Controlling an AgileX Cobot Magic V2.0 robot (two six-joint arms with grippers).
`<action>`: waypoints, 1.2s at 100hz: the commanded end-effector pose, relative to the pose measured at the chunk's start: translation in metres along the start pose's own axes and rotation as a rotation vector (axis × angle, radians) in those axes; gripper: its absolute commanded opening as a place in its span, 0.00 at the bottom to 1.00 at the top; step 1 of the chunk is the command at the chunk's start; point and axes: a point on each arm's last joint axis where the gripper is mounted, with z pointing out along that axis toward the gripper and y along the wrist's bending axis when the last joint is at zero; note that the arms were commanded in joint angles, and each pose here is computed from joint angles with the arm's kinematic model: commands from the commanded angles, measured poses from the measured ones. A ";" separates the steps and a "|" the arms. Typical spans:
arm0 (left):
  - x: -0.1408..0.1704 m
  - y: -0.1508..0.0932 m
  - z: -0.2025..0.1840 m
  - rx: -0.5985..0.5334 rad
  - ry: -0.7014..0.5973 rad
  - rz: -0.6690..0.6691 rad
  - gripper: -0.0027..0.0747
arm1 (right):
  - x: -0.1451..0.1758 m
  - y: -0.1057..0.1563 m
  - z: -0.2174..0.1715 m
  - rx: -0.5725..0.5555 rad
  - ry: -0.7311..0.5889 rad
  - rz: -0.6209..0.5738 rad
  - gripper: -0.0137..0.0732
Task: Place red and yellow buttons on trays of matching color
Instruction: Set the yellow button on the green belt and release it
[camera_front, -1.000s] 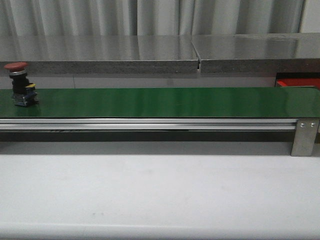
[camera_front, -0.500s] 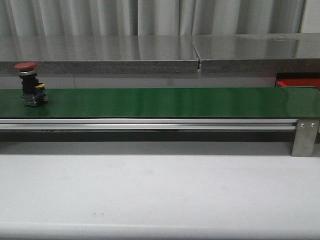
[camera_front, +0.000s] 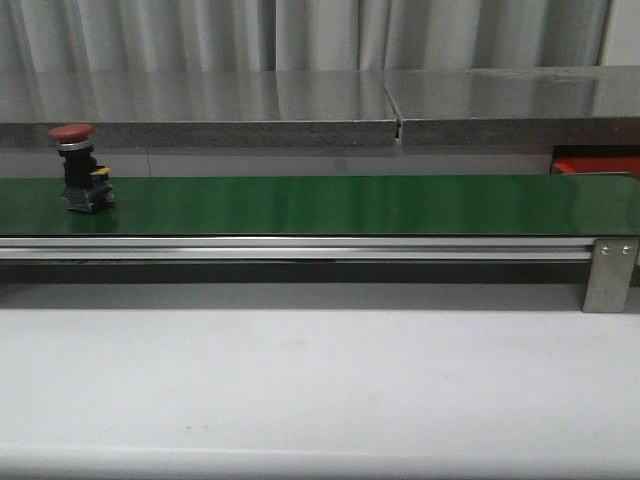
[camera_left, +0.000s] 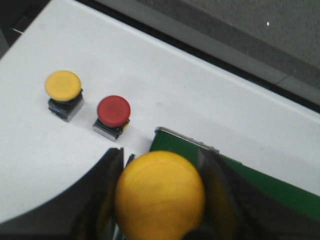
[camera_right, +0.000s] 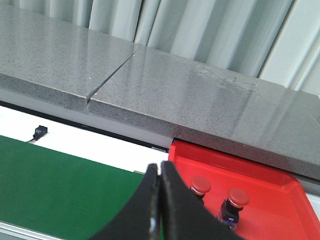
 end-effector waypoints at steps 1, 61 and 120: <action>-0.010 -0.019 -0.019 0.025 -0.118 0.013 0.01 | -0.010 -0.003 -0.001 0.017 -0.031 0.001 0.08; 0.007 -0.042 0.003 0.031 -0.116 0.094 0.01 | -0.010 -0.003 -0.001 0.017 -0.031 0.001 0.08; 0.021 -0.034 0.037 0.022 -0.006 0.091 0.01 | -0.010 -0.003 -0.001 0.017 -0.031 0.001 0.08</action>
